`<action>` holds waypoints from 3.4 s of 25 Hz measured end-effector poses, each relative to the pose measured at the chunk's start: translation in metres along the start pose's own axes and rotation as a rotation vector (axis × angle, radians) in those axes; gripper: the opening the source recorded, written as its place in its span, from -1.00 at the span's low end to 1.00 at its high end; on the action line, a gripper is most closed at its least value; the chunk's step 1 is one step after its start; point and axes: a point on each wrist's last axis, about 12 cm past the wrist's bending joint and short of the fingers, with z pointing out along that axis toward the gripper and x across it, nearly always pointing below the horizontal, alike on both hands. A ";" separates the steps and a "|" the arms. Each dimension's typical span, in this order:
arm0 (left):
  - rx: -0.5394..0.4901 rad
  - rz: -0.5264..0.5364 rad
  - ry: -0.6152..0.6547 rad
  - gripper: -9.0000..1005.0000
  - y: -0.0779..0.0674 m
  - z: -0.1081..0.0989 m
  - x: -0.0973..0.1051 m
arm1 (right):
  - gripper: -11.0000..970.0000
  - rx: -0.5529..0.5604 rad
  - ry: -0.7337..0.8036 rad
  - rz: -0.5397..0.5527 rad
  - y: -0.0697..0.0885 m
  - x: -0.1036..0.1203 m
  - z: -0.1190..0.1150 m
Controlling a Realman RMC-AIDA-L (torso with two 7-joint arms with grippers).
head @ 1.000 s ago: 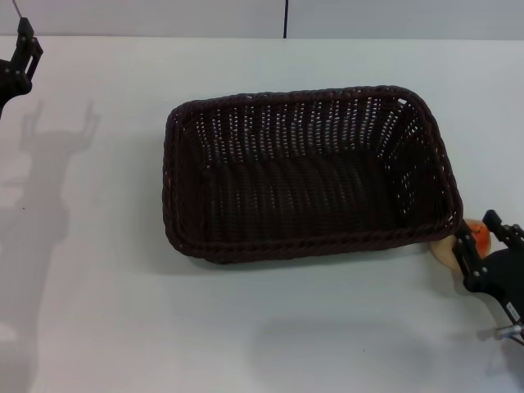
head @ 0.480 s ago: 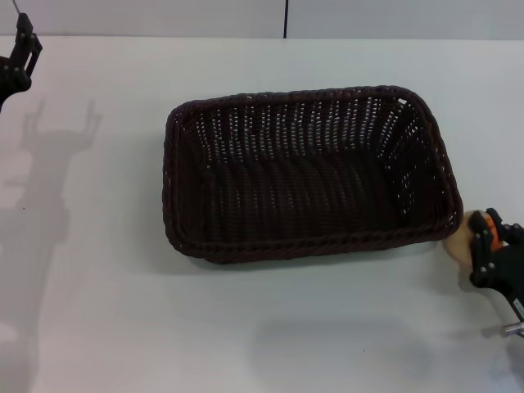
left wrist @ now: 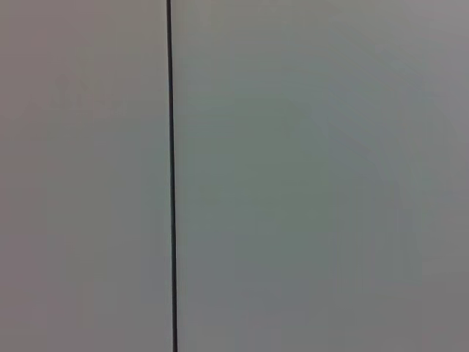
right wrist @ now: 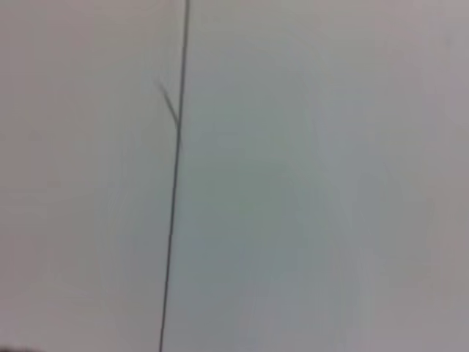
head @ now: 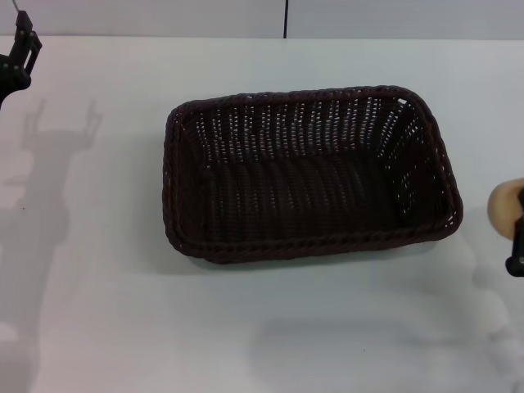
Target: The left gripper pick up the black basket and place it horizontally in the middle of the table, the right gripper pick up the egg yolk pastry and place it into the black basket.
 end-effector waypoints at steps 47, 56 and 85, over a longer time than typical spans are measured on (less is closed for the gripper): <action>-0.007 0.000 -0.012 0.62 0.003 -0.004 0.000 | 0.14 -0.098 -0.164 0.105 -0.006 -0.015 0.072; -0.016 0.002 0.000 0.62 0.006 -0.010 0.003 | 0.38 0.165 -0.091 0.069 -0.043 -0.006 0.026; 0.022 0.013 0.052 0.62 0.003 -0.053 0.021 | 0.54 0.252 -0.016 0.114 -0.056 0.003 0.000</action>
